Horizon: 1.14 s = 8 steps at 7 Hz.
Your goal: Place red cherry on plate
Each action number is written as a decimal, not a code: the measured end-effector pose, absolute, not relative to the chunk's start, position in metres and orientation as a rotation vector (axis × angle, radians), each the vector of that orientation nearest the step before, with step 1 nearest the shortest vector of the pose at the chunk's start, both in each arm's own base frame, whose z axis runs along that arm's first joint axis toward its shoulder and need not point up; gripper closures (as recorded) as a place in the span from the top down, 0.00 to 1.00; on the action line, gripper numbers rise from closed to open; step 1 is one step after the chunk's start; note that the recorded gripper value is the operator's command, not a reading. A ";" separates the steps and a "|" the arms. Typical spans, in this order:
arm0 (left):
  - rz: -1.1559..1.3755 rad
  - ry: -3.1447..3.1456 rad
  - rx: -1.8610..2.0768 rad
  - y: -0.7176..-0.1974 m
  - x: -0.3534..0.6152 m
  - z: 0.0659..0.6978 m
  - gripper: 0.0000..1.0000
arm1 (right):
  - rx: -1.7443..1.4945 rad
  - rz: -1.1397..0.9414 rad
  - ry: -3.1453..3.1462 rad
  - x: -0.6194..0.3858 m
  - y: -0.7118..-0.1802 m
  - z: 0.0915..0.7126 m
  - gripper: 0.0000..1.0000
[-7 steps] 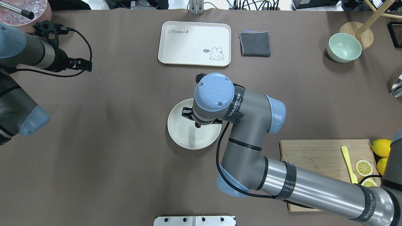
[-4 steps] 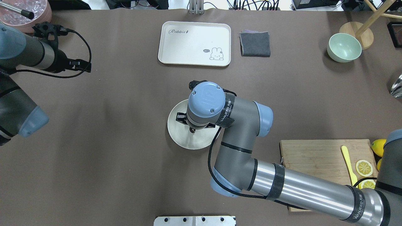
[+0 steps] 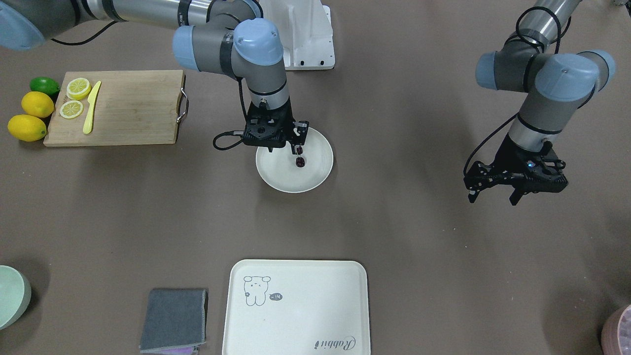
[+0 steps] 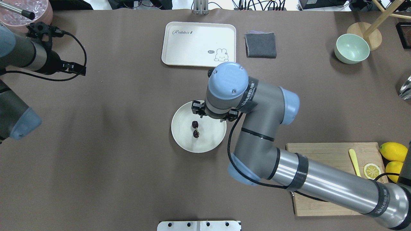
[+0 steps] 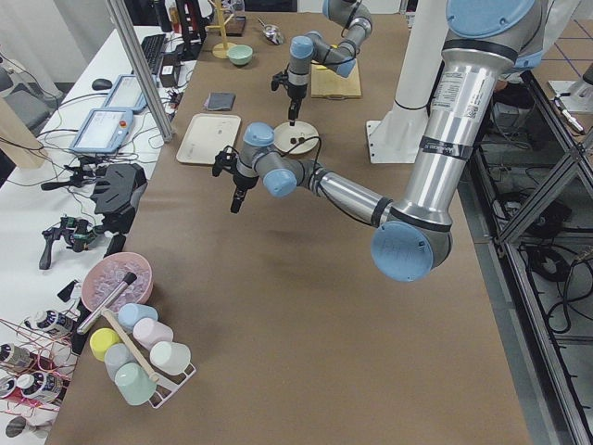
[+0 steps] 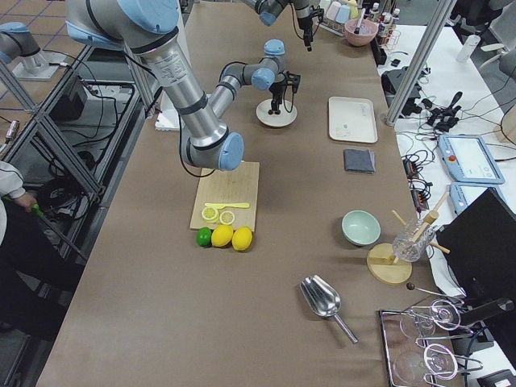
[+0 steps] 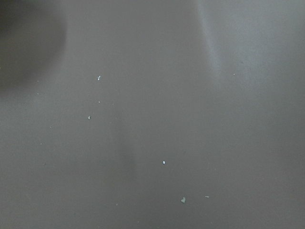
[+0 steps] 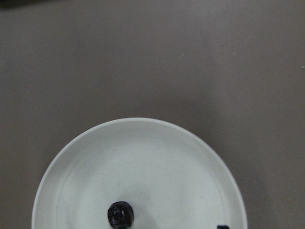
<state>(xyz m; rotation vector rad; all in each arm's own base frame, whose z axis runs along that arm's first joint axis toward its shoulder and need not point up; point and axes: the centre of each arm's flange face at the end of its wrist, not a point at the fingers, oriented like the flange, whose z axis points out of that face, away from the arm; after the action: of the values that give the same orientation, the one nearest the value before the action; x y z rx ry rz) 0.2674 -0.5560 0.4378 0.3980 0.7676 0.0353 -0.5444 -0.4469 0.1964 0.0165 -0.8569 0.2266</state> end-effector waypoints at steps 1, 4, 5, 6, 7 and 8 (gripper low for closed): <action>0.097 0.761 0.394 -0.557 0.234 0.454 0.98 | 0.013 0.205 -0.843 -0.503 -0.469 0.219 1.00; 0.196 0.724 0.393 -0.563 0.118 0.498 0.98 | 0.016 0.070 -0.806 -0.347 -0.526 0.329 1.00; 0.209 0.701 0.386 -0.562 0.081 0.513 0.98 | 0.016 0.024 -0.810 -0.280 -0.535 0.372 1.00; 0.213 0.678 0.376 -0.554 0.053 0.533 0.98 | 0.021 -0.020 -0.811 -0.215 -0.538 0.417 1.00; 0.199 0.659 0.356 -0.541 0.033 0.554 0.98 | 0.031 -0.050 -0.804 -0.150 -0.533 0.465 1.00; 0.181 0.649 0.335 -0.530 0.022 0.570 0.98 | 0.040 -0.068 -0.796 -0.090 -0.523 0.510 1.00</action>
<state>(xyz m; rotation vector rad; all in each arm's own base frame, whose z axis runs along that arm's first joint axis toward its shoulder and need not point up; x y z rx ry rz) 0.0218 -0.5302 0.5699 0.3350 0.6488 0.1815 -0.0898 -0.5230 0.5098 0.0399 -0.7961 -0.0675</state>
